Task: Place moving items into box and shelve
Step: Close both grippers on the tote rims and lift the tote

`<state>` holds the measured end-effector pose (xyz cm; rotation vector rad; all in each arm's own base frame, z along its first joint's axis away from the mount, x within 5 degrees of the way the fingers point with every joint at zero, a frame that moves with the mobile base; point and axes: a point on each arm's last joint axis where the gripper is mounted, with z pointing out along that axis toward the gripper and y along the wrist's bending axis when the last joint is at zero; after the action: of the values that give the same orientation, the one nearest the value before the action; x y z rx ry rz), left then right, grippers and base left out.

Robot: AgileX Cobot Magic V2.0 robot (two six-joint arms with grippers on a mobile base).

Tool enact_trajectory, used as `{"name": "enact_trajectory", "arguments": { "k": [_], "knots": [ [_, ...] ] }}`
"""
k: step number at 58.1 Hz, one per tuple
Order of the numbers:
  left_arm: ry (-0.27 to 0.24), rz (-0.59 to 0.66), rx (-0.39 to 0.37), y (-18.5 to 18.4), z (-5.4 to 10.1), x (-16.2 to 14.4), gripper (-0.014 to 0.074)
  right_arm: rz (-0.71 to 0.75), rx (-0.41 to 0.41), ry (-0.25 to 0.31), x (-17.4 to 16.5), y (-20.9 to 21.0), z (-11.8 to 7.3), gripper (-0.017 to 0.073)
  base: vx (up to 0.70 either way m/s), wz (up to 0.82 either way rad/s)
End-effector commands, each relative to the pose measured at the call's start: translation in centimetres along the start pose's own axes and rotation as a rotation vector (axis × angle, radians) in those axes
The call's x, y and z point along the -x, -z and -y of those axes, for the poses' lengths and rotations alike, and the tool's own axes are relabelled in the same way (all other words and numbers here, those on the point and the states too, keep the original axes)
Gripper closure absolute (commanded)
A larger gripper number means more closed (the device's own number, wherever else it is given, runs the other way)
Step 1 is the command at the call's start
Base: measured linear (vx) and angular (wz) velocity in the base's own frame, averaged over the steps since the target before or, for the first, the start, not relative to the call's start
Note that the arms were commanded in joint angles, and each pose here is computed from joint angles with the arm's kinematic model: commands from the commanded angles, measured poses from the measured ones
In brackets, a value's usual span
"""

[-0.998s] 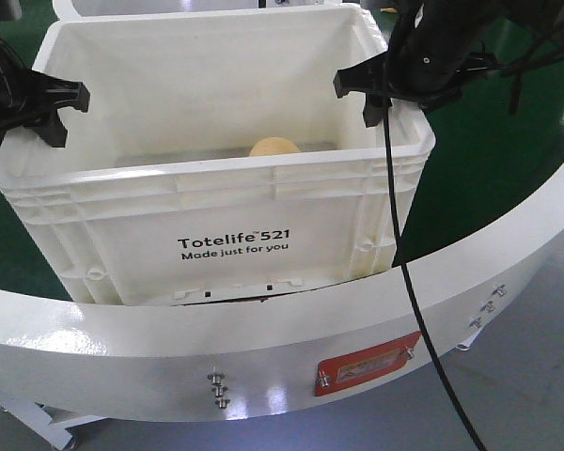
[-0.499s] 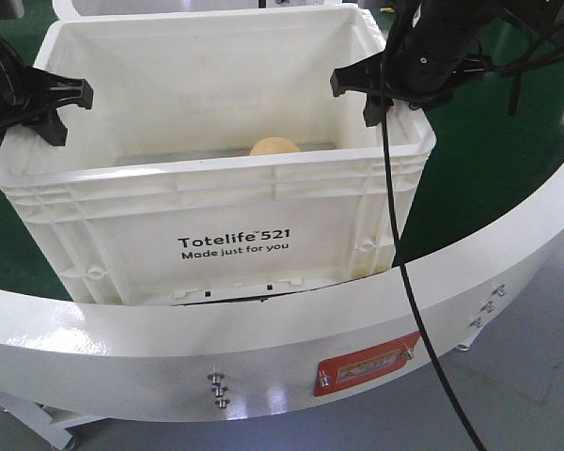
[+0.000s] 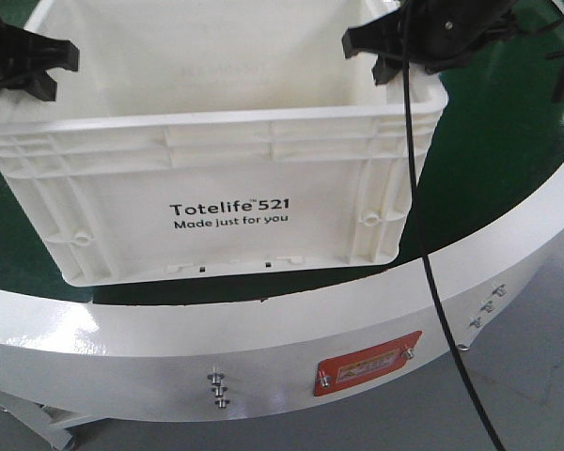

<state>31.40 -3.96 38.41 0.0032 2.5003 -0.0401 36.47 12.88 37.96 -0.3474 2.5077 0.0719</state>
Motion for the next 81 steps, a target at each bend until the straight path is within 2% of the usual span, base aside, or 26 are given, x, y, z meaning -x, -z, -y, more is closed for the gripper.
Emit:
{"name": "enact_trajectory", "arguments": {
  "k": [1,11,22,34,44,56,68,81],
  "knots": [
    [-0.033,0.225,0.054,4.5,-0.7,1.3,0.0454,0.291,-0.030,0.037,1.9,6.1,0.8,0.0453,0.00,0.00],
    [-0.020,0.294,0.031,6.8,-0.7,1.0,0.0454,0.354,-0.018,0.029,1.7,8.4,0.9,0.0453,0.00,0.00],
    [0.007,0.360,-0.030,9.5,-0.5,0.4,0.0454,0.378,0.001,0.021,1.0,10.7,1.0,0.0453,0.00,0.00],
    [-0.017,0.414,-0.064,11.0,-0.2,-0.9,0.0454,0.429,-0.015,0.089,-1.8,11.4,-1.3,0.0453,0.00,0.00],
    [-0.041,0.436,-0.105,10.8,0.5,-3.8,0.0454,0.473,-0.018,0.024,-5.0,11.8,-1.8,0.0449,0.00,0.00],
    [-0.054,0.449,-0.139,11.0,0.5,-7.1,0.0454,0.468,0.026,0.027,-8.0,11.4,-2.6,0.0449,0.00,0.00],
    [-0.056,0.434,-0.135,11.1,0.4,-7.5,0.0454,0.429,0.012,0.019,-8.3,10.7,-2.5,0.0449,0.00,0.00],
    [-0.056,0.434,-0.135,11.0,0.4,-7.5,0.0454,0.441,-0.006,-0.049,-8.2,10.7,-2.2,0.0447,0.00,0.00]
  ]
}}
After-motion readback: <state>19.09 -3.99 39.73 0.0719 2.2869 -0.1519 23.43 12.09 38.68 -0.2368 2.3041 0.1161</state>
